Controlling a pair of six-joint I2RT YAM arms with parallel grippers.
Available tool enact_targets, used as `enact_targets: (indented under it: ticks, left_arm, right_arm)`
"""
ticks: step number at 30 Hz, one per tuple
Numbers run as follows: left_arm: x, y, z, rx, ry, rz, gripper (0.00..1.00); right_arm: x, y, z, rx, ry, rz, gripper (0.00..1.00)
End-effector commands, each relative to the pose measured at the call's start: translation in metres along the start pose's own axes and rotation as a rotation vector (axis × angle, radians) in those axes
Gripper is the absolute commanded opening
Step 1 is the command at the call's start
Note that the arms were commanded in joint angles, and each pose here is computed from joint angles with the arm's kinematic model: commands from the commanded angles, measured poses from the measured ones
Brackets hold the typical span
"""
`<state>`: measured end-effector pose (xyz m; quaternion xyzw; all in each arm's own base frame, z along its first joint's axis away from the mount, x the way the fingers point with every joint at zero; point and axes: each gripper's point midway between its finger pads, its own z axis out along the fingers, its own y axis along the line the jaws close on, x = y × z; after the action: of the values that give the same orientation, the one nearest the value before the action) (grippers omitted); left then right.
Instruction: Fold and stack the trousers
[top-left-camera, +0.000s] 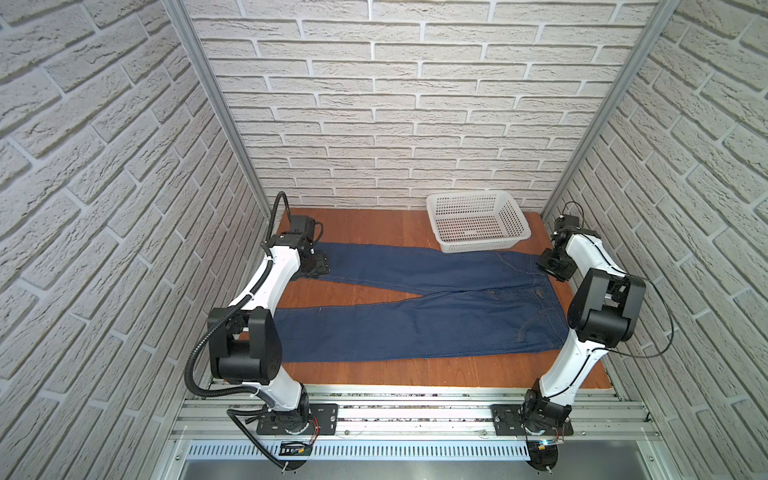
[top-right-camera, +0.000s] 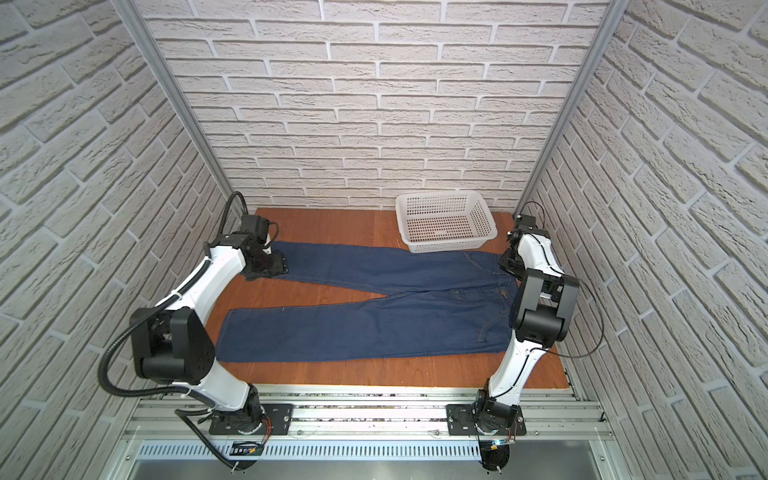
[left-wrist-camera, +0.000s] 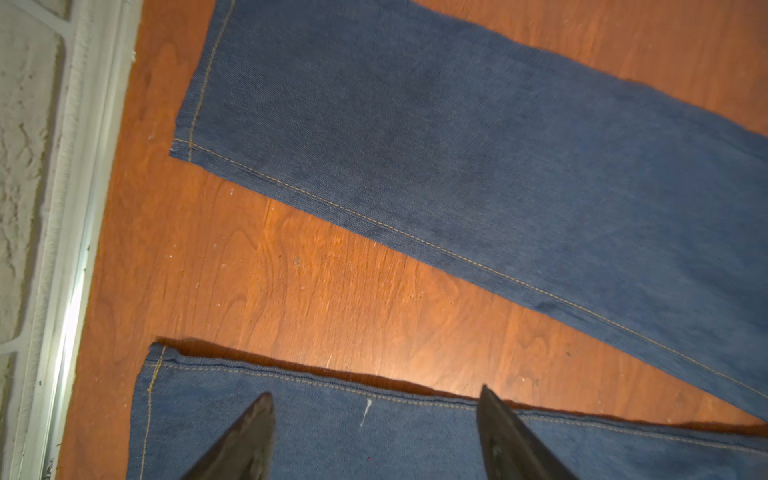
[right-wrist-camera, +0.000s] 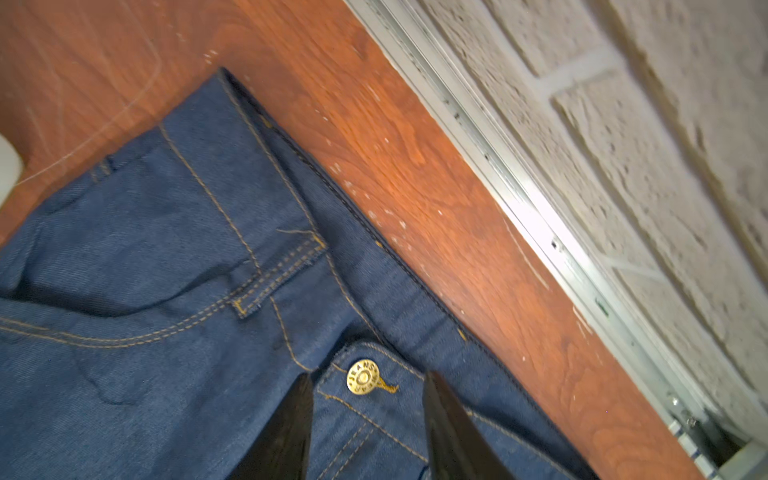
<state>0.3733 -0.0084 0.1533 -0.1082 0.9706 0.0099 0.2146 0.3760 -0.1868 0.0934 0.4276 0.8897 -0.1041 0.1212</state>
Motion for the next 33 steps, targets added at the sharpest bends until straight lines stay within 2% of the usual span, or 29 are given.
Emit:
enact_targets:
  ticks: [1,7,10,15,21,25,33]
  left_arm:
    - [0.02,0.004,-0.016,-0.003,0.008,-0.028,0.76]
    - [0.085,-0.011,-0.007,0.101,0.1,-0.095,0.72]
    - [0.12,-0.01,0.002,0.113,0.142,-0.16,0.68]
    - [0.157,0.001,0.017,0.096,0.165,-0.274,0.6]
    - [0.175,0.029,0.038,-0.005,0.183,-0.369,0.56]
    - [0.186,0.043,0.055,-0.035,0.229,-0.429,0.49]
    - [0.206,0.065,0.066,-0.109,0.279,-0.489,0.5]
  right_arm:
    - [0.019,-0.018,-0.027,-0.001,-0.002,0.152,0.47]
    - [0.092,-0.01,-0.005,-0.109,0.172,0.264,0.45]
    - [0.113,-0.017,-0.001,-0.106,0.202,0.298,0.44]
    - [0.137,-0.03,0.005,-0.092,0.218,0.33,0.43]
    - [0.155,-0.049,0.027,-0.022,0.264,0.342,0.42]
    - [0.169,-0.064,0.037,0.016,0.297,0.359,0.41]
    - [0.178,-0.113,0.025,0.097,0.247,0.399,0.41]
